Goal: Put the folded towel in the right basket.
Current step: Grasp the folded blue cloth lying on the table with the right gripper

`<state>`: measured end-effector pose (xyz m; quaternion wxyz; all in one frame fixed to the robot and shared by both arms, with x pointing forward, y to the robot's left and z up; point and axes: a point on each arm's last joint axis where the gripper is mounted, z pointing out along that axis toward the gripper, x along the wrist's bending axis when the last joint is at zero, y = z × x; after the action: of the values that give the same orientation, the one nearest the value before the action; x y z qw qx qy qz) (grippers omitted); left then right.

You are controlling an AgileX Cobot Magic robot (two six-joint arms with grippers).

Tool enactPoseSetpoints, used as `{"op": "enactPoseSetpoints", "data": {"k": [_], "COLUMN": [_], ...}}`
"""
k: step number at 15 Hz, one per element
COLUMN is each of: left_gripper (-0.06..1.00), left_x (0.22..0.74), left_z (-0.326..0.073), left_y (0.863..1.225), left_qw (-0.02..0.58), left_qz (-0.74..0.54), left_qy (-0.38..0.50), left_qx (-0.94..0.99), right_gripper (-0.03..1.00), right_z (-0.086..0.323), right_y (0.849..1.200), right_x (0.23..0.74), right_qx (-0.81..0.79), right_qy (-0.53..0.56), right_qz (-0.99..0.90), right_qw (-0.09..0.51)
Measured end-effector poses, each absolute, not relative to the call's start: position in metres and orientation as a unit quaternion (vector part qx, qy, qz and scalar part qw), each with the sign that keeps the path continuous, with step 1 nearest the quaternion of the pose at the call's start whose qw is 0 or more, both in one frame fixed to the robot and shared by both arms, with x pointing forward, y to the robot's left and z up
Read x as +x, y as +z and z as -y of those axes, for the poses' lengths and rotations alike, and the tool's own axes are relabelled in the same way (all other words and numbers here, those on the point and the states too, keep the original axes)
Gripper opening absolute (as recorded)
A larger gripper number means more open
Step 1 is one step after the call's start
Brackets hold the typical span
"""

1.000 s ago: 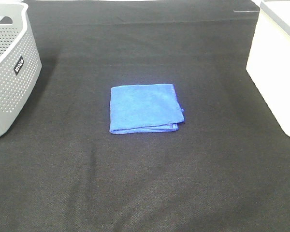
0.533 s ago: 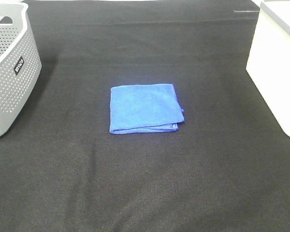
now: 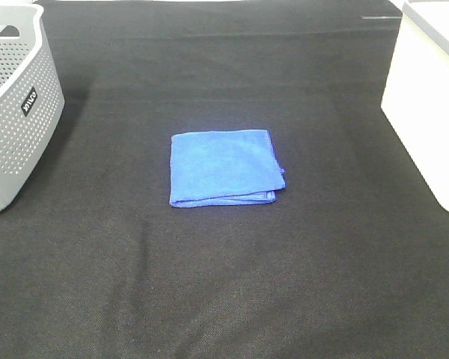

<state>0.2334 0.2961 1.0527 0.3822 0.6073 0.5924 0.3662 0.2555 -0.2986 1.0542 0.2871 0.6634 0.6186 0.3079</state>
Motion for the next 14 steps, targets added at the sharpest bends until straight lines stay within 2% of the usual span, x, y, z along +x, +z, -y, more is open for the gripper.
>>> {"op": "enactPoseSetpoints", "data": {"k": [4, 6, 9, 12, 14], "left_gripper": [0.97, 0.97, 0.97, 0.97, 0.97], "left_x": [0.233, 0.233, 0.233, 0.233, 0.233], "left_z": [-0.296, -0.296, -0.296, -0.296, -0.296], "left_y": [1.053, 1.053, 1.053, 1.053, 1.053], "left_qw": [0.382, 0.382, 0.382, 0.382, 0.382], "left_qz": [-0.592, -0.592, -0.592, -0.592, -0.592], "left_qy": [0.366, 0.366, 0.366, 0.366, 0.366], "left_qx": [0.607, 0.607, 0.607, 0.607, 0.607], "right_gripper": [0.91, 0.91, 0.91, 0.91, 0.91], "right_z": [0.286, 0.285, 0.281, 0.263, 0.232], "right_y": [1.116, 1.138, 1.145, 1.145, 1.128], "right_x": [0.332, 0.379, 0.410, 0.462, 0.495], "right_qx": [0.692, 0.693, 0.686, 0.685, 0.662], "right_qy": [0.269, 0.255, 0.256, 0.294, 0.295], "right_qz": [-0.651, -0.660, -0.672, -0.666, -0.689], "right_qw": [0.156, 0.137, 0.113, 0.019, -0.015]}}
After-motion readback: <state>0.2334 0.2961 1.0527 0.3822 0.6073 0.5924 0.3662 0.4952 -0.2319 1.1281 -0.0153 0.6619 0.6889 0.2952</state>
